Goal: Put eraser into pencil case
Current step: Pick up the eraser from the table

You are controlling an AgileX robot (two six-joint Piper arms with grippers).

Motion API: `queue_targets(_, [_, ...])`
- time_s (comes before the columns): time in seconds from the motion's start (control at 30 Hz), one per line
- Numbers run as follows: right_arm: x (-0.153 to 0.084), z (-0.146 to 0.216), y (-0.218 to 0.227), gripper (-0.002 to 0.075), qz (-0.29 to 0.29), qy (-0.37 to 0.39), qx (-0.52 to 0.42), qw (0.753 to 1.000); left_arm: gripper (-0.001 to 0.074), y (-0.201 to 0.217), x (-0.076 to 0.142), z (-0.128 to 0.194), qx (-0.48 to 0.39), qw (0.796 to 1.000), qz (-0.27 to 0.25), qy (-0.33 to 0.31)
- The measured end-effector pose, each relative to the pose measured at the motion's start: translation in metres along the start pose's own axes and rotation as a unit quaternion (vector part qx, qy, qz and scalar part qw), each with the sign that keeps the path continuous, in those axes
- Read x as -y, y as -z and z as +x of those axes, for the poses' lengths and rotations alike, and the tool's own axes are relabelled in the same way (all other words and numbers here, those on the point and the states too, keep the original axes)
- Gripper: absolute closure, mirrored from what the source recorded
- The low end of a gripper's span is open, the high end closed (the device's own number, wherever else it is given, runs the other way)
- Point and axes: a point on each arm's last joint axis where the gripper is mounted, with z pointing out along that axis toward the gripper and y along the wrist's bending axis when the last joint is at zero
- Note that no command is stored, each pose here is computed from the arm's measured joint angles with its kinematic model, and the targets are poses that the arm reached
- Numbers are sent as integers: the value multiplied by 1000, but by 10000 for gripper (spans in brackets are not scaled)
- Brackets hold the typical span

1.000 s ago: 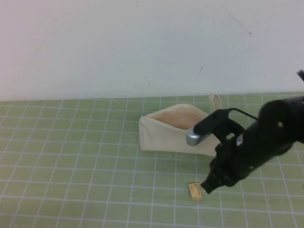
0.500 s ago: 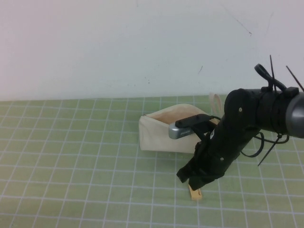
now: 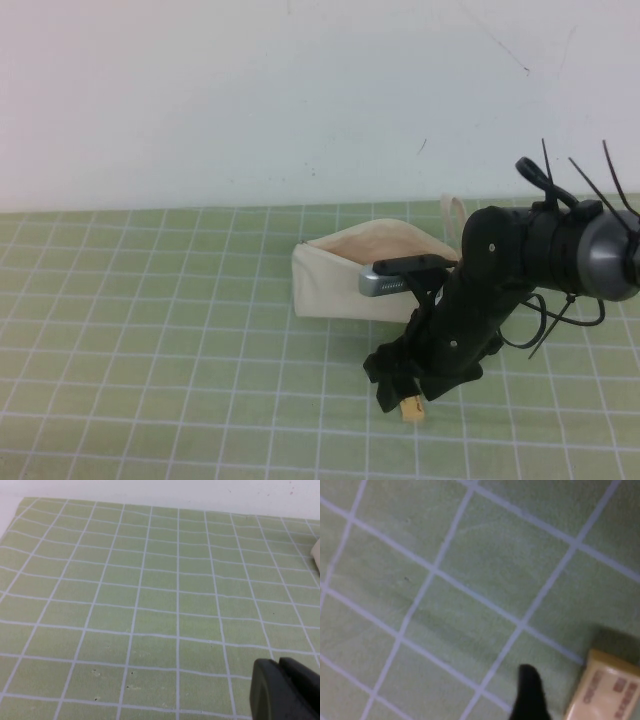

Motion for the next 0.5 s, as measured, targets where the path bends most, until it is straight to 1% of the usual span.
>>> queue_targets(0.03, [0,0,0,258,0,0,0,1000,736,0,0,0,0,1000,0,0])
queue_targets(0.1, [0,0,-1,330,0,-1,-1,1000,736,0,0,0,0,1000,0,0])
queue_targets(0.2, [1,0,-3,487,1,-1,-4,1000,736,0,0,0,0,1000,0,0])
queue_targets(0.23, [1,0,-3,526,0,2,-5,1000,736,0,0,0,0,1000,0,0])
queue_targets(0.33, [1,0,-3,531,0,15,-6,1000,736,0,0,0,0,1000,0,0])
queue_targets(0.5, [-2,2,-1,531,-9,15,-27,999,736,0,0,0,0,1000,0,0])
